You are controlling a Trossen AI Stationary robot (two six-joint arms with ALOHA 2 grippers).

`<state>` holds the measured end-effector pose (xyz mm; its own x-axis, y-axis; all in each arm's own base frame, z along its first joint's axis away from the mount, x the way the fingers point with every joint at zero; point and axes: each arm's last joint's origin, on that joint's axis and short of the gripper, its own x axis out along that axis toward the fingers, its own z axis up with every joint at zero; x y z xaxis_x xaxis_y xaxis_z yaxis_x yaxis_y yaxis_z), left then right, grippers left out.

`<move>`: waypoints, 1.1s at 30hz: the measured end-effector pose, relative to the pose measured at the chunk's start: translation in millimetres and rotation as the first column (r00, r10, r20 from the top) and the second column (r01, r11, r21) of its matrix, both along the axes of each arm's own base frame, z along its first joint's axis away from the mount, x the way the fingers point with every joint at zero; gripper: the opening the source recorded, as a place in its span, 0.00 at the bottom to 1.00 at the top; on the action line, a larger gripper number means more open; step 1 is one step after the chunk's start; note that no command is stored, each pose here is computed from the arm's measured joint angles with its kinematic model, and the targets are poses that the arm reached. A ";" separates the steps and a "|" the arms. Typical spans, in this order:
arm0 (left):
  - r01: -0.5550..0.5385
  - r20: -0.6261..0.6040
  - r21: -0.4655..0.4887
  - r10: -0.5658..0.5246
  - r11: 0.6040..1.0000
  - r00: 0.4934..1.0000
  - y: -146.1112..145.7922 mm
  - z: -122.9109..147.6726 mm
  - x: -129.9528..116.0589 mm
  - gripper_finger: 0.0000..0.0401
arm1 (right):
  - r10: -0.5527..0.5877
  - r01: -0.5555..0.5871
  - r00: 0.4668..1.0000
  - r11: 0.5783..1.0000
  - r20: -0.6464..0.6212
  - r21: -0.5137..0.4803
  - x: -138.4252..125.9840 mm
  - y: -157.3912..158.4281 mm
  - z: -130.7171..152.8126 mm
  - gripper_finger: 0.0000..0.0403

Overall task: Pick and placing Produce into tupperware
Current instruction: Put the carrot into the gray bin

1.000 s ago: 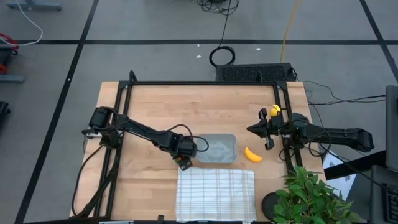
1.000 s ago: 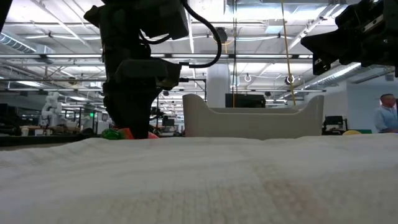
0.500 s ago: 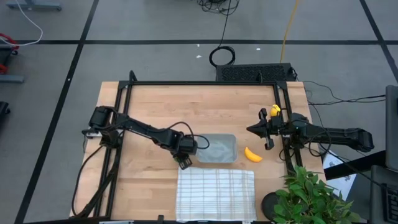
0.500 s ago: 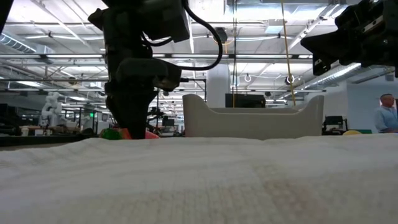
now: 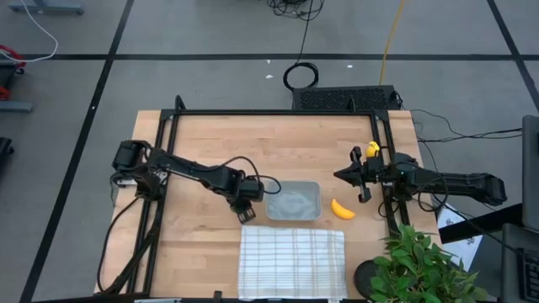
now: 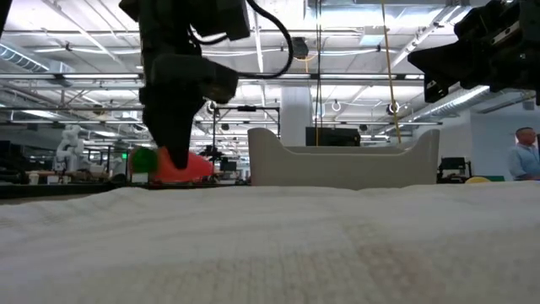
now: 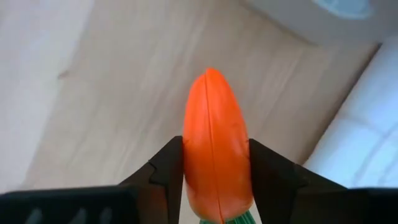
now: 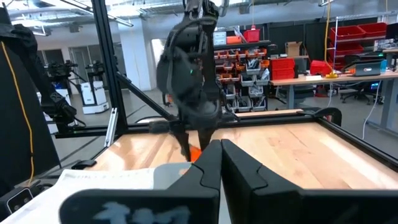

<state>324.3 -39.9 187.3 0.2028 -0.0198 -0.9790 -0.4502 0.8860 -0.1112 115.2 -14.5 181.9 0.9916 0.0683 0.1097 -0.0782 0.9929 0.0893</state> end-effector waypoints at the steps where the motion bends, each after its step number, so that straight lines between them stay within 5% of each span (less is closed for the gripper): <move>1: 0.002 0.017 0.000 -0.002 1.000 1.000 1.4 5.5 -1.5 0.34 | 0.000 0.000 1.000 1.000 -0.004 0.001 0.1 0.0 -0.4 0.00; 15: -0.012 0.109 0.045 0.007 0.999 0.994 32.1 60.0 -32.5 0.34 | 0.000 0.000 1.000 1.000 0.001 0.000 0.3 -0.1 0.1 0.00; 33: -0.003 0.088 0.027 0.000 1.000 0.996 53.2 65.0 -40.1 0.34 | 0.000 0.000 1.000 1.000 0.001 0.000 0.3 -0.1 0.1 0.00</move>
<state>284.2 13.3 252.4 0.2884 0.0066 -0.9575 -0.4409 0.8885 -0.1268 115.6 -14.6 182.0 0.9915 0.0682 0.1110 -0.0782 0.9930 0.0890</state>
